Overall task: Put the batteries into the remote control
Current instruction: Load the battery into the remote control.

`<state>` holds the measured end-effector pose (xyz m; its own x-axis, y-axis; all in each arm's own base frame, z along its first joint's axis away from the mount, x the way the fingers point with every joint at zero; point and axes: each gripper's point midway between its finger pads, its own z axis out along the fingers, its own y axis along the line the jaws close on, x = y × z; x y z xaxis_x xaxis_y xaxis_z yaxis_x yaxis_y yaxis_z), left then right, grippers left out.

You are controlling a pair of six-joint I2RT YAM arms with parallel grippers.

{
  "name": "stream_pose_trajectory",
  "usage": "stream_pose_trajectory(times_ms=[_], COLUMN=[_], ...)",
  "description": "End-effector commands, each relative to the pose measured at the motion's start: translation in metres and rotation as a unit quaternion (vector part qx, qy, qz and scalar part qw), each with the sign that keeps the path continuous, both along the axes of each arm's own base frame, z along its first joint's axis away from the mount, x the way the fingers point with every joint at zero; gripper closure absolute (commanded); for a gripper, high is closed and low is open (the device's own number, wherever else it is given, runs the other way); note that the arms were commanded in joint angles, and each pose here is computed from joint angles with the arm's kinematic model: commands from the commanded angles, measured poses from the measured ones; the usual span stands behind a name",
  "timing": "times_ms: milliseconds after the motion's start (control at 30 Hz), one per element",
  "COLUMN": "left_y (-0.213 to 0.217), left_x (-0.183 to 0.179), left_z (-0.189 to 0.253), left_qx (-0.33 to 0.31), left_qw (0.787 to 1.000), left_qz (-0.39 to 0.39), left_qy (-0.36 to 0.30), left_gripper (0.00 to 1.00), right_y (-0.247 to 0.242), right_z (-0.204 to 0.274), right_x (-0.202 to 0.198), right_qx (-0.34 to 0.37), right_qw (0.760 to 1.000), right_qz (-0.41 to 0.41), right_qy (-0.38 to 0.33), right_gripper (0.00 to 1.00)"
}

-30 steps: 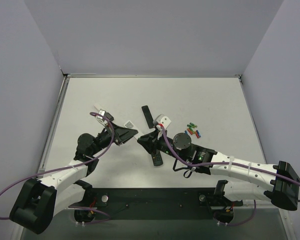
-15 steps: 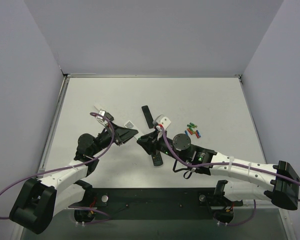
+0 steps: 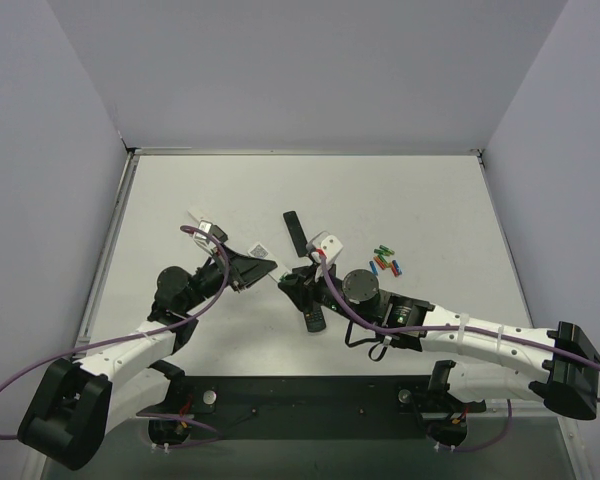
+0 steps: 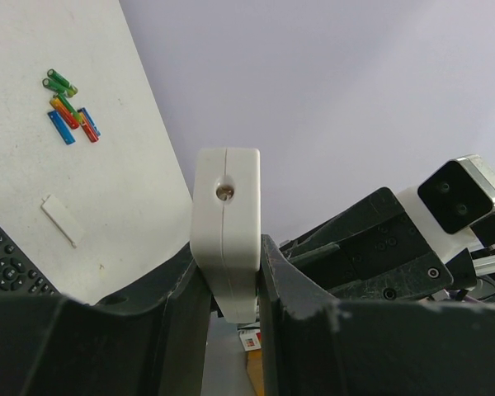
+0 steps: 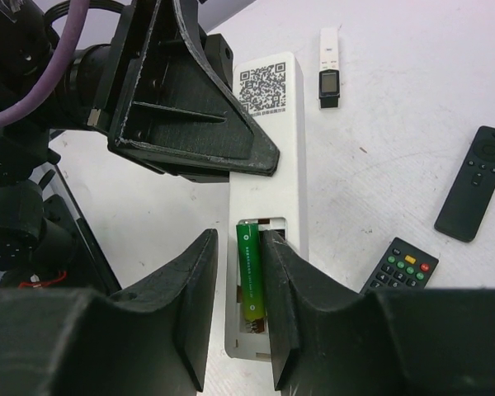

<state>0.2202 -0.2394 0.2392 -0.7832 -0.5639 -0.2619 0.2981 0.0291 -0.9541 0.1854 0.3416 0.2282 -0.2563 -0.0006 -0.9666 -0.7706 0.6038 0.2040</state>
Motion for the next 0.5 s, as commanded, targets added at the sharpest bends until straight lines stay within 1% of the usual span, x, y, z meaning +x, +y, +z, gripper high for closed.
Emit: stream_pose_trajectory(times_ms=[0,200,433,467], left_y=[-0.001,-0.003,-0.007,-0.008], left_x=[-0.006,-0.007,-0.008,-0.007], left_z=[0.024,0.021,0.013,0.014], left_qx=[-0.012,-0.003,0.022,0.024], left_qw=[0.998,0.998,0.998,0.997], left_qz=[-0.008,-0.017,-0.03,-0.031], left_qy=[-0.053,-0.056,-0.06,-0.062], left_gripper=[1.0,1.0,1.0,1.0], right_y=[-0.007,-0.007,-0.008,-0.009], right_z=[0.021,0.033,0.06,0.066], right_x=[0.007,0.005,-0.005,-0.007], right_qx=[0.02,0.022,0.008,0.007], right_qw=[0.999,0.999,0.999,0.999], right_qz=[-0.03,-0.024,0.014,0.017], right_qy=[-0.005,-0.013,-0.036,-0.039], right_gripper=[0.75,0.73,0.57,0.56])
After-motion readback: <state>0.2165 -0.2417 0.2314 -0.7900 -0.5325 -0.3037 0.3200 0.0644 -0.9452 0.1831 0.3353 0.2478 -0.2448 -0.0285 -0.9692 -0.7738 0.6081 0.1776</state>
